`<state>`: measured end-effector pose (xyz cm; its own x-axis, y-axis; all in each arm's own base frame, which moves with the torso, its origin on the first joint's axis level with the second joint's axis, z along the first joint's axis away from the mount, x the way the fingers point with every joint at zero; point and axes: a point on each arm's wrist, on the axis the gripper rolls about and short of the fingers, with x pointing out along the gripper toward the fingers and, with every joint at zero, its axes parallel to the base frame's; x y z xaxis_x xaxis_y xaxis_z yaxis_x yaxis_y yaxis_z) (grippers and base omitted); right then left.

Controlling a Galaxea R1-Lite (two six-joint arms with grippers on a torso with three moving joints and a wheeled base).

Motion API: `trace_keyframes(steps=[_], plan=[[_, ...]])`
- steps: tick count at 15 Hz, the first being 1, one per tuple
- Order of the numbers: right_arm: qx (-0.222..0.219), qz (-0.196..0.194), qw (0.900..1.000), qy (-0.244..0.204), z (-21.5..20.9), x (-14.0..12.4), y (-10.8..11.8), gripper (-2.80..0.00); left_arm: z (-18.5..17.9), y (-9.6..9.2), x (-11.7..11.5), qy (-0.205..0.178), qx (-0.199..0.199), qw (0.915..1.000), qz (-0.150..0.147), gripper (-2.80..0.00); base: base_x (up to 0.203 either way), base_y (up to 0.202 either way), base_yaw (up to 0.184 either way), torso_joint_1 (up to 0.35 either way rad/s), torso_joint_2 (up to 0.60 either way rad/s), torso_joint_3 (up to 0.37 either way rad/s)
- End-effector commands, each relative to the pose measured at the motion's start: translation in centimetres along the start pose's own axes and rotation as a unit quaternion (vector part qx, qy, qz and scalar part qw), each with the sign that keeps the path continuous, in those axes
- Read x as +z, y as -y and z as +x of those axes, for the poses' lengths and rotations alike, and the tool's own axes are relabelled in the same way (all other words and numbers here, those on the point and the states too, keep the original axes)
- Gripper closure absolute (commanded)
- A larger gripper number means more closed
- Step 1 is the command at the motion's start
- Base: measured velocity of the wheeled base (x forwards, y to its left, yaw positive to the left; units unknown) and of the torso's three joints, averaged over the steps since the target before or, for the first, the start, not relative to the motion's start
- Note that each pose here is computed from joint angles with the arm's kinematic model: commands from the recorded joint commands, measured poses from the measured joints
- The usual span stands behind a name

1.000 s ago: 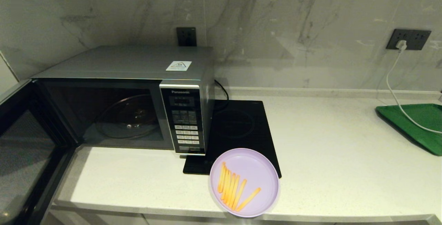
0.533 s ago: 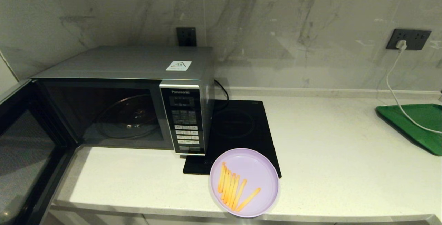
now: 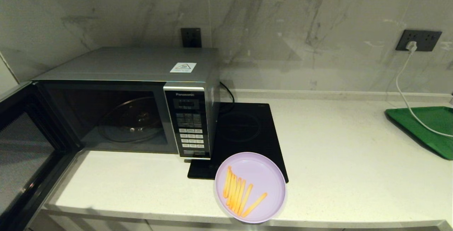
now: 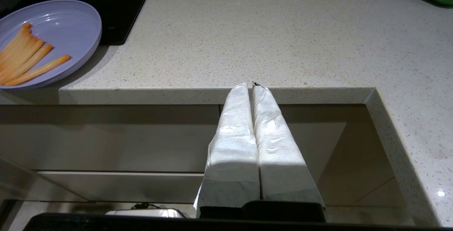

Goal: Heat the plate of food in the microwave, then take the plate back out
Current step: Open the microwave oven, then put the plate in the microwave oven

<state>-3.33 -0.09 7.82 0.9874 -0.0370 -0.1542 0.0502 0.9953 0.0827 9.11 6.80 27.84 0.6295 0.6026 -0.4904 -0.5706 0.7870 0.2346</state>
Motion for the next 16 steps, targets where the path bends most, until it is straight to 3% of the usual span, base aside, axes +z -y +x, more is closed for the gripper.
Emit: trace_keyframes(steps=[1,3,7,9,12,13,15,16], plan=[[0.0,0.0,1.0,-0.001,0.0,0.0,0.0,0.0,0.8,0.1,0.2,-0.006,-0.016,0.9999,-0.001,0.0,0.0,0.0,0.0,0.0,0.0,0.0],[0.0,0.0,1.0,-0.001,0.0,0.0,0.0,0.0,0.3,0.5,0.0,0.001,-0.092,0.9958,0.004,0.0,0.0,0.0,0.0,0.0,0.0,0.0],[0.0,0.0,1.0,-0.001,0.0,0.0,0.0,0.0,-0.7,2.6,-1.2,-0.037,-0.24,0.9691,0.044,0.0,0.0,0.0,0.0,0.0,0.0,0.0],[0.0,0.0,1.0,-0.001,0.0,0.0,0.0,0.0,-1.3,4.2,-2.3,-0.062,-0.307,0.9462,0.081,0.0,0.0,0.0,0.0,0.0,0.0,0.0],[0.0,0.0,1.0,-0.002,0.0,0.0,0.0,0.0,-2.5,7.4,-3.7,-0.109,-0.405,0.8982,0.132,0.0,0.0,0.0,0.0,0.0,0.0,0.0],[0.0,0.0,1.0,-0.002,0.0,0.0,0.0,0.0,-2.5,8.9,-4.0,-0.135,-0.419,0.8877,0.135,-2.8,0.0,0.0,0.0,0.0,0.0,0.0],[0.0,0.0,1.0,-0.001,0.0,0.0,0.0,0.0,-2.2,13.0,-4.3,-0.193,-0.418,0.8776,0.134,-2.8,0.0,0.0,0.0,0.0,0.0,0.0],[0.0,0.0,1.0,-0.002,0.0,0.0,0.0,0.0,-1.7,15.1,-4.5,-0.214,-0.401,0.8796,0.14,-2.8,0.0,0.0,0.0,0.0,0.0,0.0]])
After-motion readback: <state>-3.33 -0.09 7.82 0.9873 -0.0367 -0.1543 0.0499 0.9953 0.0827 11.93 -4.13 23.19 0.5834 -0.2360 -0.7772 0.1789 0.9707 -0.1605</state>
